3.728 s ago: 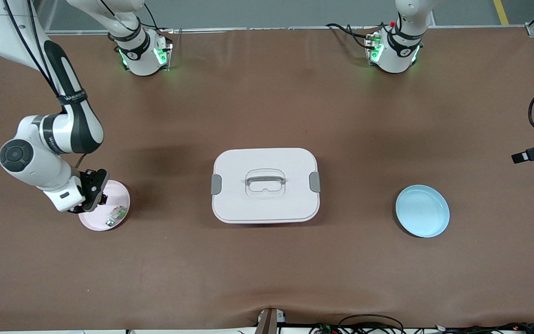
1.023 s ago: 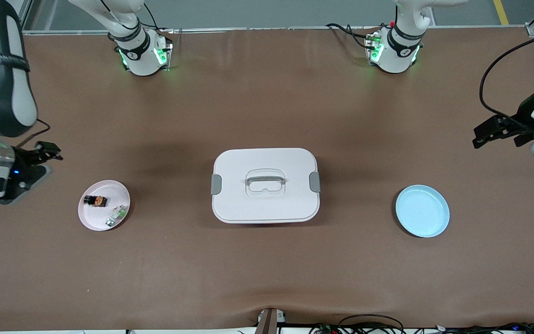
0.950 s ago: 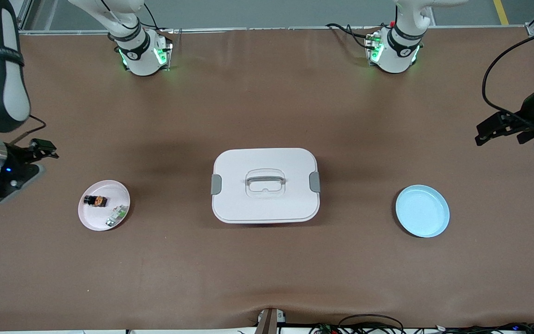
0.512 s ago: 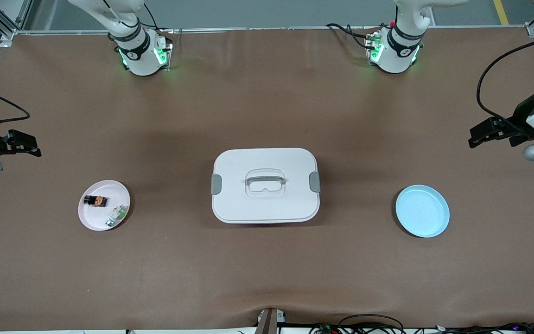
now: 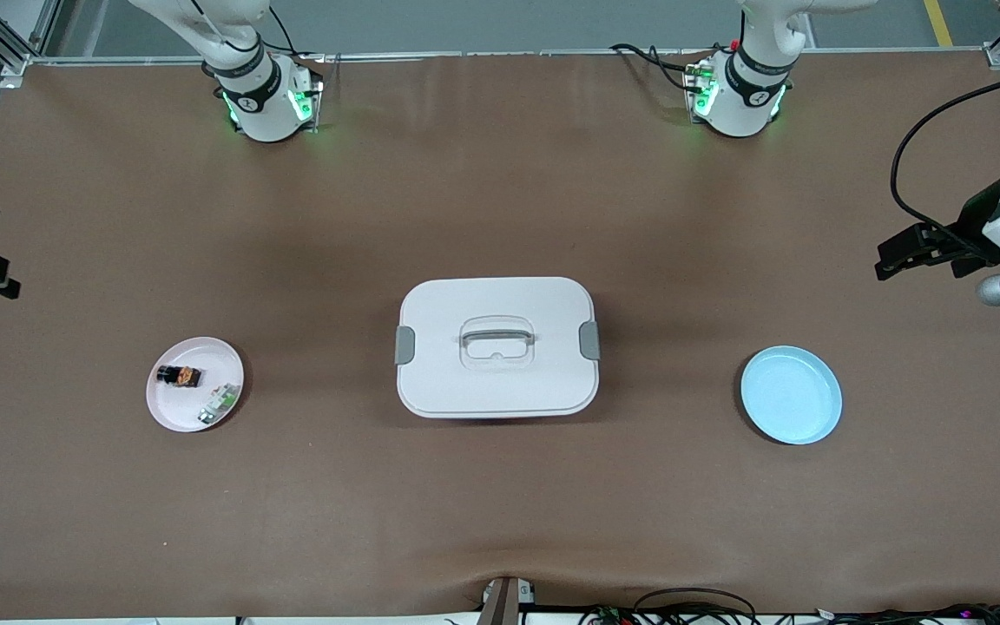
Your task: Transfer orange switch to right arm and place
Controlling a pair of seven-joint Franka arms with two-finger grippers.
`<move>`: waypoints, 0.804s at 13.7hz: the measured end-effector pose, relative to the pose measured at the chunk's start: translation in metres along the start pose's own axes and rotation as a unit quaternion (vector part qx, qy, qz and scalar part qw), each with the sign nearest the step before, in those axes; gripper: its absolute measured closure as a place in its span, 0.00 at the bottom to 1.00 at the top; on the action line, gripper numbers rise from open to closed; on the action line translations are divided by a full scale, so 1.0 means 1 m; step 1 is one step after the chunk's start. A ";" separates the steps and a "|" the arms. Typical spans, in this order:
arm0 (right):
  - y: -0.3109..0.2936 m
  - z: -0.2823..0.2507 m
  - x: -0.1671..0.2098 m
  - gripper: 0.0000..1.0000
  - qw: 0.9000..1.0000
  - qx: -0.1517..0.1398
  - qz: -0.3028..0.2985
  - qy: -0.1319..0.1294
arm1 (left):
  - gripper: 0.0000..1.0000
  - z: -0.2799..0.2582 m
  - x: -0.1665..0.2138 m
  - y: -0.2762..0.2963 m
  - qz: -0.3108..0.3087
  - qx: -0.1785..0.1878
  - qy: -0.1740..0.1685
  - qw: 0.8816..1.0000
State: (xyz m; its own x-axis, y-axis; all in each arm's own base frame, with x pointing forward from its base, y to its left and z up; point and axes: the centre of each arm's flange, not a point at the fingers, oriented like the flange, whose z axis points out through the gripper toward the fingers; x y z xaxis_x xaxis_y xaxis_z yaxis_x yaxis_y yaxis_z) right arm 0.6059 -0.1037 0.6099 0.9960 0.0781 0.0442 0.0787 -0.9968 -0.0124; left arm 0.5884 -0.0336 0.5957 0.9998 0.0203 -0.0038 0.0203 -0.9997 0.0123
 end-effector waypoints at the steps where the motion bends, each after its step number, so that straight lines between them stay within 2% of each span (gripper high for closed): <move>1: -0.001 -0.004 -0.001 0.00 1.000 0.002 0.001 0.002 | 0.00 0.000 0.000 0.001 0.001 0.000 0.000 1.000; 5: -0.020 -0.019 -0.009 0.00 0.999 0.024 0.049 0.002 | 0.00 0.000 0.000 0.001 0.001 0.000 0.000 1.000; 11: -0.038 -0.022 -0.009 0.00 0.999 0.027 0.046 -0.005 | 0.00 0.001 -0.002 0.002 0.001 0.001 -0.008 1.000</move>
State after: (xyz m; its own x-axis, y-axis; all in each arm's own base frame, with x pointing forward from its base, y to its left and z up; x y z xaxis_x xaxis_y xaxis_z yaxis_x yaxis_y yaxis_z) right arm 0.5927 -0.0671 0.6315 0.9994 -0.0133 0.0310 -0.0111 -0.9975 -0.0698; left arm 0.5865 -0.0352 0.5943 0.9996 0.0172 -0.0205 0.0174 -0.9998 0.0111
